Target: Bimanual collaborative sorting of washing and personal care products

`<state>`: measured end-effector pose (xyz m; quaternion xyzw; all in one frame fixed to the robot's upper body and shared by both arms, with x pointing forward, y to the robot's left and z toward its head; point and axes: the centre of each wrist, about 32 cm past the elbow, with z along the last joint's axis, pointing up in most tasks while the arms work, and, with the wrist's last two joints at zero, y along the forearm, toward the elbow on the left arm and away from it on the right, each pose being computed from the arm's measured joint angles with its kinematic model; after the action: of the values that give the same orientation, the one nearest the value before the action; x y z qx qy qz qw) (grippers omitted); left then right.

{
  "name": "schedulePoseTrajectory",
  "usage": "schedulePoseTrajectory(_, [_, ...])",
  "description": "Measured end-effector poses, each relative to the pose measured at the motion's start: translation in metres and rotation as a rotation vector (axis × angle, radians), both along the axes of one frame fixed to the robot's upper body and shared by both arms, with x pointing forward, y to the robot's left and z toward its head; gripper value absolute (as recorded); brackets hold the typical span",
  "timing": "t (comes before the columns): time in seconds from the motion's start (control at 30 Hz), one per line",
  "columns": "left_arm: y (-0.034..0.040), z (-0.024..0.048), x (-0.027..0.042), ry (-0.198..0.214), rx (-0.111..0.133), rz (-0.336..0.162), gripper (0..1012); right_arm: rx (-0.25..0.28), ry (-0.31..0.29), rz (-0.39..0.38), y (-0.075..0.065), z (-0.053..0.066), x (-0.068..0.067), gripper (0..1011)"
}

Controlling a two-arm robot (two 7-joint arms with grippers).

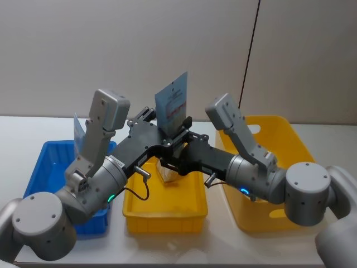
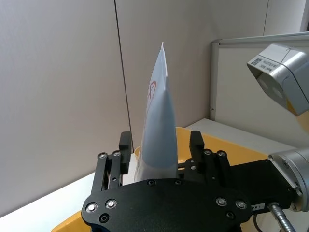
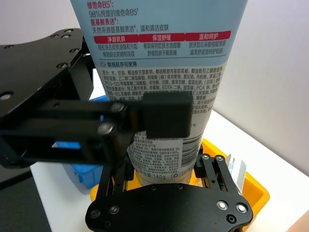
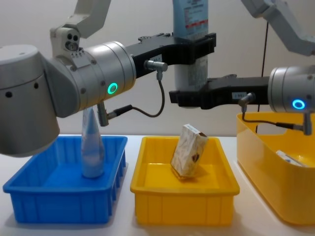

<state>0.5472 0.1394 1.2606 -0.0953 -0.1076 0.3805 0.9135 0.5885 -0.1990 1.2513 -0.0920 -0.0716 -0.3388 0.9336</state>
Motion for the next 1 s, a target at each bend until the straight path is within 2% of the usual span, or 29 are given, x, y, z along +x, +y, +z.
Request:
schedulePoseTrajectory(0.27, [0.0000, -0.0001, 0.0000, 0.000, 0.000, 0.000, 943, 0.022, -0.003, -0.036, 0.000, 0.000, -0.002, 635])
schedulePoseTrajectory(0.4, [0.0000, -0.0001, 0.0000, 0.000, 0.000, 0.000, 1001, 0.038, -0.001, -0.081, -0.002, 0.000, -0.003, 635])
schedulePoseTrajectory(0.63, [0.0000, -0.0001, 0.0000, 0.000, 0.000, 0.000, 1001, 0.058, 0.006, -0.153, -0.006, -0.001, -0.005, 634])
schedulePoseTrajectory(1.0, [0.0000, 0.0000, 0.0000, 0.000, 0.000, 0.000, 1001, 0.088, 0.029, -0.317, -0.016, -0.004, -0.009, 635])
